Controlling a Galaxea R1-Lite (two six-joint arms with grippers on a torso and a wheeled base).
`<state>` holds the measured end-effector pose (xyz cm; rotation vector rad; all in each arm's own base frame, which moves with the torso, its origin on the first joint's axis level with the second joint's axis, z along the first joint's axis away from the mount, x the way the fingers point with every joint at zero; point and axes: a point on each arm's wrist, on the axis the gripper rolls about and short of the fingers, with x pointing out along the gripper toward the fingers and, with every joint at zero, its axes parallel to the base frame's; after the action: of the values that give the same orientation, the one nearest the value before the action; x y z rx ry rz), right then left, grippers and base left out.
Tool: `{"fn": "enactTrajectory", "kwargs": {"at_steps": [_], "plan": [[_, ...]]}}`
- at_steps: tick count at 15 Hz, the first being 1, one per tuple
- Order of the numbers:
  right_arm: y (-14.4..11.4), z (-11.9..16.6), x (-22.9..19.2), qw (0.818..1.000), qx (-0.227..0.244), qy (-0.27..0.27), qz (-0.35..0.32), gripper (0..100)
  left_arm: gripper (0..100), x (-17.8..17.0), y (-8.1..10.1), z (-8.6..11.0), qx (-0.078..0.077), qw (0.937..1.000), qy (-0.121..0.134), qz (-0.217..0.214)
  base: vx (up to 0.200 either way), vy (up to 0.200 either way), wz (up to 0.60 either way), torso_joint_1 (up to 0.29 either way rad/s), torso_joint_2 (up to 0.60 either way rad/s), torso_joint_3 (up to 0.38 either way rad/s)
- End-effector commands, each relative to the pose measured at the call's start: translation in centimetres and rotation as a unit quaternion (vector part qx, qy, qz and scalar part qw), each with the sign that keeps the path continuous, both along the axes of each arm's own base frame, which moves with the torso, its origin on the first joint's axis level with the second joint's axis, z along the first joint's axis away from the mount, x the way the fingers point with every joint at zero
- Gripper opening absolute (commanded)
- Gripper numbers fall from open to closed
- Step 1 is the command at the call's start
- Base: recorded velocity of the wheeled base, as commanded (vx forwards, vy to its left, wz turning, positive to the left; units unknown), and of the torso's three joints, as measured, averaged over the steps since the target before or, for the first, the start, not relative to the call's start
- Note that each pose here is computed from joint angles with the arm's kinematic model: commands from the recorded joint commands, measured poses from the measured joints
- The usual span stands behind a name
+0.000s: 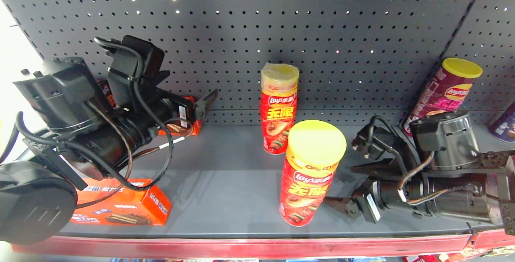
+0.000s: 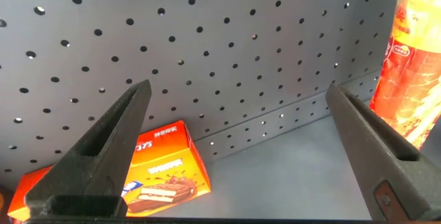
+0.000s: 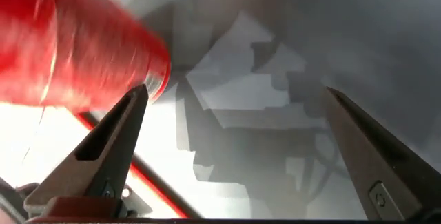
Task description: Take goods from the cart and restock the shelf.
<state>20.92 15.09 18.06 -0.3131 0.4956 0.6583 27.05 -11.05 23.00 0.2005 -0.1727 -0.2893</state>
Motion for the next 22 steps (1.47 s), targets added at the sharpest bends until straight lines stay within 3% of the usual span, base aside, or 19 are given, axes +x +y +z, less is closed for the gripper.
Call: {"fn": "enactTrajectory", "kwargs": {"at_steps": [1,22], "plan": [[-0.8,-0.1,-1.2,1.000,0.000,0.000,0.001,100,100,0.0,0.0,0.0,0.000,1.0000,0.000,0.000,0.000,0.000,0.00,0.000,0.00,0.000],[2.9,0.5,1.2,1.000,0.006,-0.009,0.028,100,100,0.1,0.0,-0.1,0.000,1.0000,0.001,0.000,0.000,0.000,0.00,0.000,0.00,0.000]]}}
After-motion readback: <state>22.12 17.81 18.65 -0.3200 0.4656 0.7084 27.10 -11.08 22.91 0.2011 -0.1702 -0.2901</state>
